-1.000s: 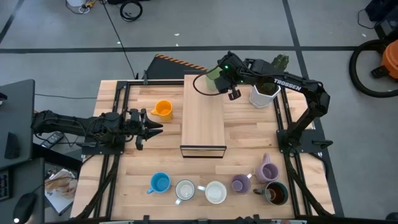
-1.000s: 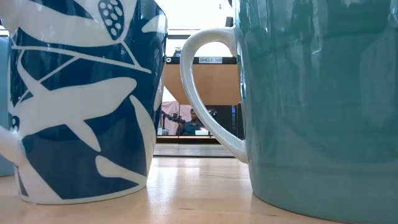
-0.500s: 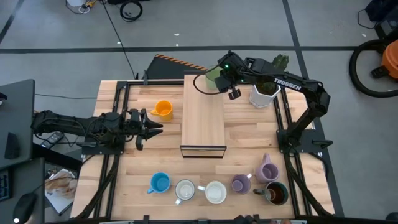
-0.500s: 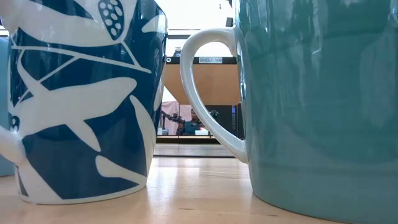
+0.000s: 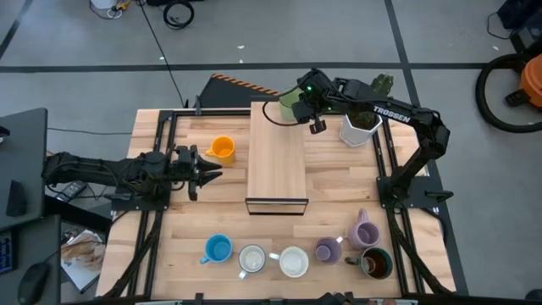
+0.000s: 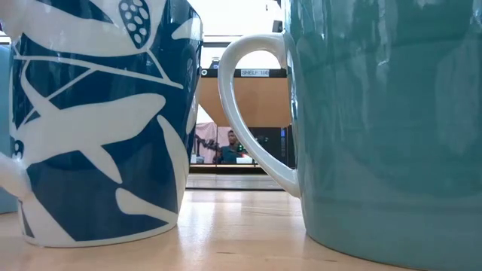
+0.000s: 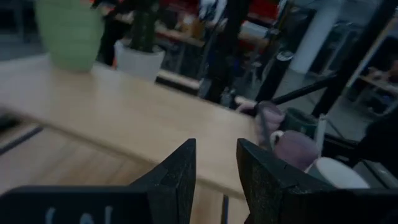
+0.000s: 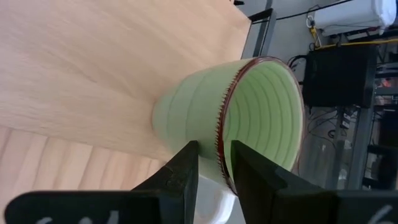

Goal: Place coffee mugs
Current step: Put the green mug on the shelf, then put the yellow mug on the shelf

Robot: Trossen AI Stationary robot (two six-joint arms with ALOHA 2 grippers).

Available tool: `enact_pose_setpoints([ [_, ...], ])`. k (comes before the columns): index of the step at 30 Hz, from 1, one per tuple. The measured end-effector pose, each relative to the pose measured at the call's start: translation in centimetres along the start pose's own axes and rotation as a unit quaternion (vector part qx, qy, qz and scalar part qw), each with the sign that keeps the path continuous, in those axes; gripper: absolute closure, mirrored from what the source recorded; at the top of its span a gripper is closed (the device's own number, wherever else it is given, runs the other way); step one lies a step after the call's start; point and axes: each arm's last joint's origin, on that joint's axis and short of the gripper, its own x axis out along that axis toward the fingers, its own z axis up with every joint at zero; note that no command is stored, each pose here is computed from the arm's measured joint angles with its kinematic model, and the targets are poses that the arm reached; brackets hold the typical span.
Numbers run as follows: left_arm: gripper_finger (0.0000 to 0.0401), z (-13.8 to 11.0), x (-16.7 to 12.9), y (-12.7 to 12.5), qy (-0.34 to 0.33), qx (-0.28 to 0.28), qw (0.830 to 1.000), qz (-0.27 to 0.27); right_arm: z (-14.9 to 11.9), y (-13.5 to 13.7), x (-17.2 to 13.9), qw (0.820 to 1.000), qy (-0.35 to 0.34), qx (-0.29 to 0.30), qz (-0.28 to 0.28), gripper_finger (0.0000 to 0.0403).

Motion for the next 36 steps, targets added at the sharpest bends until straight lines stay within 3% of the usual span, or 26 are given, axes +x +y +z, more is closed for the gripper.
enact_pose_setpoints([
  [6, 0.0280, 1.0, -0.2, 0.2, 0.025, -0.003, 0.999, 0.024, 0.5, 0.5, -0.1, 1.000, 0.008, -0.005, 0.002, 0.0301],
  [15, 0.0280, 1.4, -0.3, 0.0, 0.027, 0.022, 0.999, 0.024, 0.7, 0.7, -0.2, 1.000, 0.011, 0.015, 0.000, 0.0301],
  [22, 0.0280, 1.3, -0.3, 0.0, 0.032, 0.005, 0.999, 0.017, 0.6, 0.7, -0.2, 1.000, 0.013, 0.020, -0.002, 0.0299],
  [36, 0.0280, 4.0, 0.1, 0.9, 0.126, 0.030, 0.986, 0.109, 1.3, 1.0, -2.3, 0.999, -0.014, 0.025, -0.016, 0.0219],
])
